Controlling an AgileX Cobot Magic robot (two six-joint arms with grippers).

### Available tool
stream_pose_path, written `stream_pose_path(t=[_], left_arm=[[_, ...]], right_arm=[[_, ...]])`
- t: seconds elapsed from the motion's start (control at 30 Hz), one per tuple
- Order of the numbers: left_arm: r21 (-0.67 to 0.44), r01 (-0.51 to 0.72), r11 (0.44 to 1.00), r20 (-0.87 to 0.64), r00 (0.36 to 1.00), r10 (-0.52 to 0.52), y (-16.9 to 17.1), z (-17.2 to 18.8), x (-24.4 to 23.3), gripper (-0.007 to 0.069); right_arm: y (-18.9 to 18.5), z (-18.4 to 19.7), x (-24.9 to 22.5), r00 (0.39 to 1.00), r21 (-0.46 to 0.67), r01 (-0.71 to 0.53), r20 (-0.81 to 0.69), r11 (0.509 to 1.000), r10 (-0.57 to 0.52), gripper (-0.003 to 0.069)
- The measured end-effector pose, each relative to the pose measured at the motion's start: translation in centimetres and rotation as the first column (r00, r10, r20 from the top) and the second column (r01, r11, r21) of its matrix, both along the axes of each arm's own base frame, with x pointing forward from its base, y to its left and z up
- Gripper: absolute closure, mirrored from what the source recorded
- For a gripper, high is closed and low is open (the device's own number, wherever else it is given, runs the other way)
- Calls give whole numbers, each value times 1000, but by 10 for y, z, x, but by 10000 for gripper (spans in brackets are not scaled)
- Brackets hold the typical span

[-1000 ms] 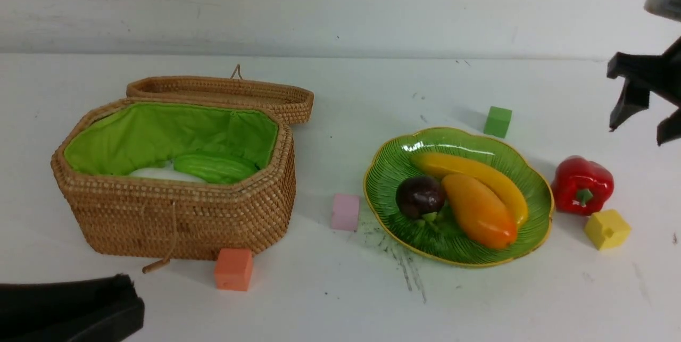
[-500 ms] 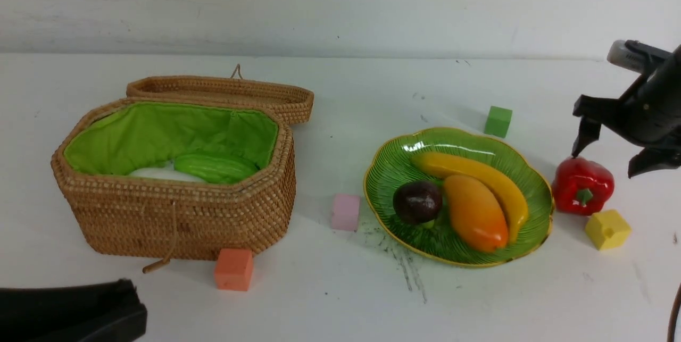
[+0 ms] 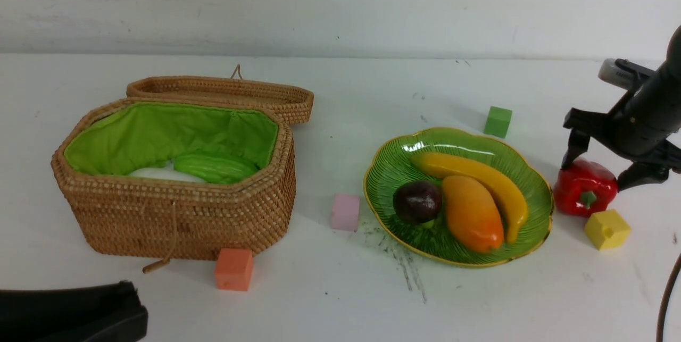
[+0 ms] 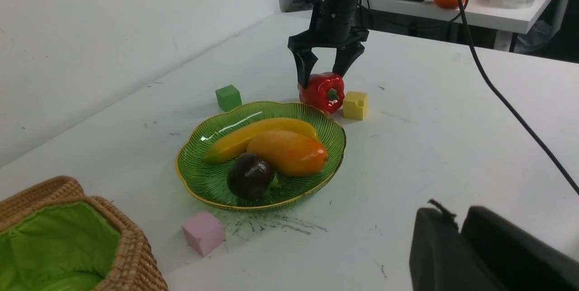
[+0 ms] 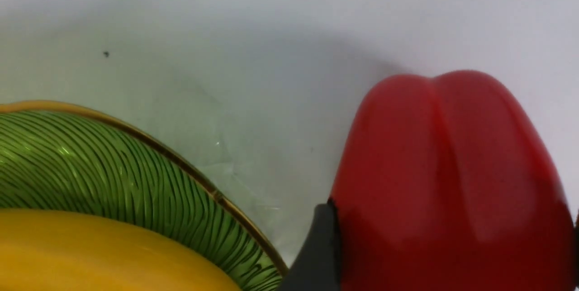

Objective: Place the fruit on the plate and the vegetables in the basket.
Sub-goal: Grab a mountain bell pepper with your right arm and put it into the left basket

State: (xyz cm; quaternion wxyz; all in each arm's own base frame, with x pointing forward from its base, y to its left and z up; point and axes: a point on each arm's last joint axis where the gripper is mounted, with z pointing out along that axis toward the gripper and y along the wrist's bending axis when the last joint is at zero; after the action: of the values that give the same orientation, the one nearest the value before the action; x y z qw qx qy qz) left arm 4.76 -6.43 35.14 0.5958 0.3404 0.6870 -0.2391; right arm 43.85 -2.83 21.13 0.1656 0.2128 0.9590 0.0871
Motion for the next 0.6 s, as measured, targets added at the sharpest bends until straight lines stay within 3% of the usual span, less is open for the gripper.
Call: stream_pose_path(t=[0.6], left_arm=[[0,2,1000,-1,1000,-2,0,0,0,547]], right_arm=[[0,3,4,999,-3,-35,-13,999,35,27]])
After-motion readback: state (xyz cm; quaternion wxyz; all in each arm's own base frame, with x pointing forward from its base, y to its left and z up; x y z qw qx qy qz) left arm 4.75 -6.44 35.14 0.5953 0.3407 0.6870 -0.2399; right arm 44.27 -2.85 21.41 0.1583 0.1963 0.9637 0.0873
